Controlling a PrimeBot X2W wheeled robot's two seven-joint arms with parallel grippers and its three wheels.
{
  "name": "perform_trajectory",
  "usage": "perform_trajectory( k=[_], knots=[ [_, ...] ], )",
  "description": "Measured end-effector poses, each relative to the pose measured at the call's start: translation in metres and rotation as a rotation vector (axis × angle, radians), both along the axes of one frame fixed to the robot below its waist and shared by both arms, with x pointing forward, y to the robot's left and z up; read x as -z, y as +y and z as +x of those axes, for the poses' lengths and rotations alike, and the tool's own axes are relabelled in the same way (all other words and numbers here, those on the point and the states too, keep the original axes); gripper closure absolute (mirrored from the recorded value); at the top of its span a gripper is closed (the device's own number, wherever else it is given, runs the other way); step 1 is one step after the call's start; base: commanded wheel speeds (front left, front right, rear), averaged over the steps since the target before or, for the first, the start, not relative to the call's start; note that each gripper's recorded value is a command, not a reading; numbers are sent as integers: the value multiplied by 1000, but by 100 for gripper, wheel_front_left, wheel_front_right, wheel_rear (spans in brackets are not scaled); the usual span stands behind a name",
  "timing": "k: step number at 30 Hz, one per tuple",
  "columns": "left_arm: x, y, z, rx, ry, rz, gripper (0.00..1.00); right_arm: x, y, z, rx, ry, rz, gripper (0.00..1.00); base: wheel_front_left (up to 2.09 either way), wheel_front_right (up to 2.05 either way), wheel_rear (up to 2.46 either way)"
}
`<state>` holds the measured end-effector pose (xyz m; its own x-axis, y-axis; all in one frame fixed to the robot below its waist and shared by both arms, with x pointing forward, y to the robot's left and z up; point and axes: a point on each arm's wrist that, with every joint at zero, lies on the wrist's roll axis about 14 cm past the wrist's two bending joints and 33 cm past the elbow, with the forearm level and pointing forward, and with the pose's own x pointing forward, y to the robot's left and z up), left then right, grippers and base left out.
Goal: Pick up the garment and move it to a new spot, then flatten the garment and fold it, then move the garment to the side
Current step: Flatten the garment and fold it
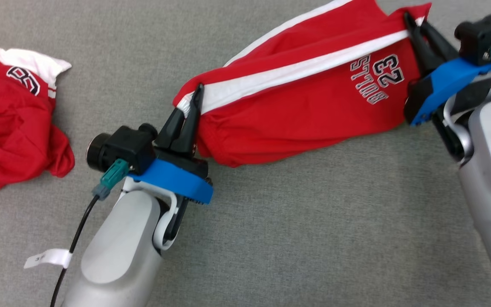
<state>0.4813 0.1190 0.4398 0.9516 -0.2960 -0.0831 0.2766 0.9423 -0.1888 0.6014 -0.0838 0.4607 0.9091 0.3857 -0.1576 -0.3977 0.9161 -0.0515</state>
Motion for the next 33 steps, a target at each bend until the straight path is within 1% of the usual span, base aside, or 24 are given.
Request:
perform_trajectory(
  k=[4,8,15,16,17,18,19,20,24,28,33],
  knots=[
    [11,1,11,-4,22,6,100,15,4,25,-5,29,-37,100,0,0,0],
    [23,3,19,-12,49,12,100,31,11,44,-6,64,-50,100,0,0,0],
    [34,9,29,-27,71,21,100,54,27,62,-17,118,-48,100,0,0,0],
    [36,10,29,-29,77,24,100,58,30,62,-23,129,-57,84,0,0,0],
    [39,11,28,-32,86,27,98,60,32,61,-29,130,-59,27,0,0,0],
    [42,11,28,-29,93,36,62,61,35,61,-30,135,-52,0,0,0,0],
    [42,10,28,-23,91,47,9,62,36,61,-28,142,-42,0,0,0,0],
    [40,10,29,-22,86,49,0,62,37,60,-28,141,-37,0,0,0,0],
    [34,11,27,-30,77,47,0,59,33,55,-19,133,-24,0,0,0,0],
    [33,15,12,-53,89,33,0,54,25,45,-7,118,-14,0,0,0,0],
    [27,19,-8,-80,82,27,0,57,1,28,24,130,-40,0,0,0,0]
  ],
)
